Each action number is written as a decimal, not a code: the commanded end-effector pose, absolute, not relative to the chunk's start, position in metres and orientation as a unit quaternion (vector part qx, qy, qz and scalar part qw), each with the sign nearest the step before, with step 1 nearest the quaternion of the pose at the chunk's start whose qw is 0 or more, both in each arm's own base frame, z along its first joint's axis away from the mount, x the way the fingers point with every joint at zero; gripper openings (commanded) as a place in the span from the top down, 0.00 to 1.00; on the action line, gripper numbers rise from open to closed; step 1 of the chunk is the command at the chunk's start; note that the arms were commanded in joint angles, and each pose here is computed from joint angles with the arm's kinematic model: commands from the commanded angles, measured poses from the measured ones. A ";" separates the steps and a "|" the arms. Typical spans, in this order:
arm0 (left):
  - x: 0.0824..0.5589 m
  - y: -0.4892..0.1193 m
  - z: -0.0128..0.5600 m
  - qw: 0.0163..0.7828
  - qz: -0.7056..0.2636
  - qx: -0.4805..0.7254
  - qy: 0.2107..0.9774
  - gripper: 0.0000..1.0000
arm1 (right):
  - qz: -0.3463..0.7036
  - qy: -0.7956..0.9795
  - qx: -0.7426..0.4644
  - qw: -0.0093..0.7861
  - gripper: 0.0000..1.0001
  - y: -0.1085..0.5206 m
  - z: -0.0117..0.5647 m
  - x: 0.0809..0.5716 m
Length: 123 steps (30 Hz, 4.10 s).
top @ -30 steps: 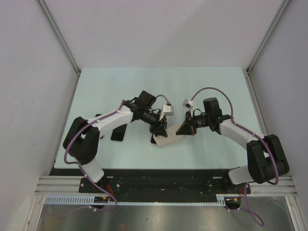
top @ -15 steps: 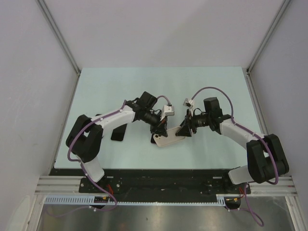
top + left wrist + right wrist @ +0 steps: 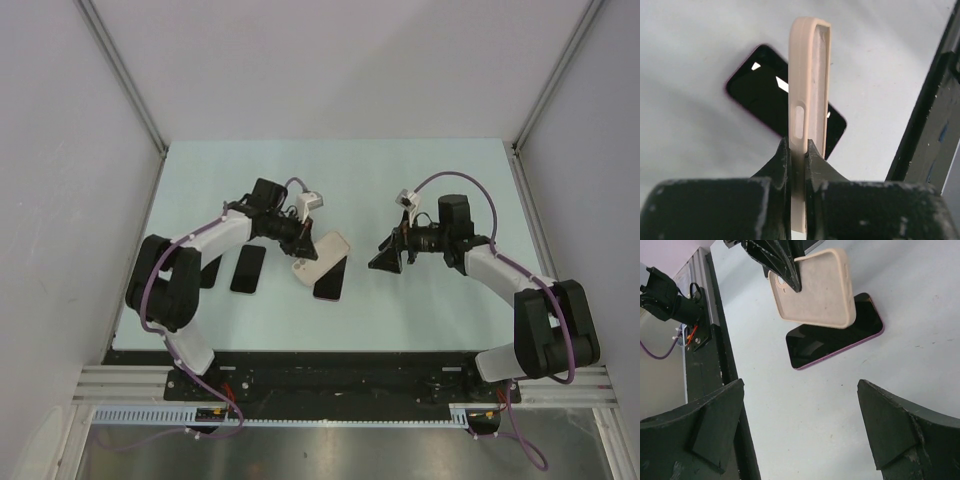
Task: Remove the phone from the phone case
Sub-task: Place the phone case at the center of the board, then reset both arms
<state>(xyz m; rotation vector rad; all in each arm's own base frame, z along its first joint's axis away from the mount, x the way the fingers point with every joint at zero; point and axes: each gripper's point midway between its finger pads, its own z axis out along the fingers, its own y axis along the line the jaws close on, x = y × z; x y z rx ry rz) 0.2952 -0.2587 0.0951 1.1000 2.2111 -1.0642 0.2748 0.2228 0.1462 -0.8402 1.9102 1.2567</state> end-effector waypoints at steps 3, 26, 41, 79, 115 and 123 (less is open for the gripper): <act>0.322 -0.226 0.097 0.246 -0.366 0.264 0.858 1.00 | 0.464 0.731 -0.317 0.387 0.00 0.222 0.164 0.297; 0.307 -0.153 0.041 0.200 -0.275 0.032 0.940 0.85 | 0.455 0.736 -0.317 0.388 0.00 0.218 0.157 0.301; 0.303 -0.157 0.028 0.181 -0.284 0.010 0.941 0.53 | 0.445 0.736 -0.331 0.388 0.00 0.221 0.152 0.300; 0.342 -0.165 0.169 0.378 -0.290 0.139 0.868 0.00 | 0.425 0.731 -0.319 0.428 0.00 0.205 0.173 0.310; 0.260 0.155 0.195 0.592 -0.016 -0.114 0.798 0.00 | -0.084 0.744 -0.025 0.662 0.00 -0.022 0.279 0.257; 0.243 0.175 0.183 0.610 0.077 -0.150 0.774 0.00 | -0.133 0.745 -0.011 0.653 0.00 -0.040 0.252 0.246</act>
